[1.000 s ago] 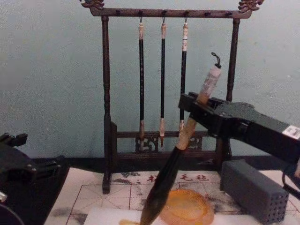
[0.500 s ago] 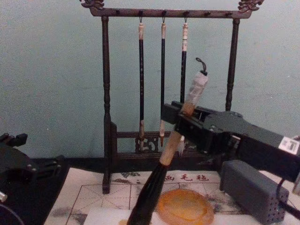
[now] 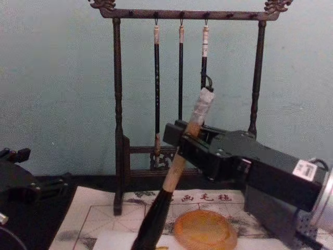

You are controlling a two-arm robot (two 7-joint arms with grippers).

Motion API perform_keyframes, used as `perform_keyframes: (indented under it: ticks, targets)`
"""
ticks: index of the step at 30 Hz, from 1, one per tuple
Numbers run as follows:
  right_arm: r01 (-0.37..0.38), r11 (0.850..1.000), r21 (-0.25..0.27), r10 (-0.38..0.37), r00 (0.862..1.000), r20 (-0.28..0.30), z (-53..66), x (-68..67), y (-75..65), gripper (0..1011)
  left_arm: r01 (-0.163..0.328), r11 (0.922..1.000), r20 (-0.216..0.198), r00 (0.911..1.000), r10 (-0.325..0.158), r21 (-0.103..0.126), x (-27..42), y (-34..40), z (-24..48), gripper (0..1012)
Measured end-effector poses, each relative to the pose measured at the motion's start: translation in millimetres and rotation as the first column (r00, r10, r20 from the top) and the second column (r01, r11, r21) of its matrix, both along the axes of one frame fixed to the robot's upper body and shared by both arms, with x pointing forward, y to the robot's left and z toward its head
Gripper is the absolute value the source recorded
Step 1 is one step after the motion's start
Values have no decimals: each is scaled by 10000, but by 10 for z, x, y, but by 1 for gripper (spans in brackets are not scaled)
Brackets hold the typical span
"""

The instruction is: Pick up the brush from the inkstone, write on the paper, then place the brush back to its original position.

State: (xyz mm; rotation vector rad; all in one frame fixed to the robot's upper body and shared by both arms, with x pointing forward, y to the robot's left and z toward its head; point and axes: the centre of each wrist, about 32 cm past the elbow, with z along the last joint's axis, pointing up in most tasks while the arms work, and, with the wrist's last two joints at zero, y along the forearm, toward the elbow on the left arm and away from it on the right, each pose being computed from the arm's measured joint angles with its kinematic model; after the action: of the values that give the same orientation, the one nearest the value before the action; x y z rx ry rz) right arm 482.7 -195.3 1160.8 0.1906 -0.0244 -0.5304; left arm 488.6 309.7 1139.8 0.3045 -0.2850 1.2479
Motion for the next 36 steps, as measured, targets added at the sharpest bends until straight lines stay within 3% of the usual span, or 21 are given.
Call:
perform_keyframes:
  ticks: [13,36]
  targets:
    - [10,10000,-99,-10,10000,28,-71,57,90,185,0,10000,0,10000,0,0,0,0,0,1001]
    - [83,9994,-333,-73,9995,319,-103,36,66,185,0,10000,0,10000,0,0,0,0,0,1001]
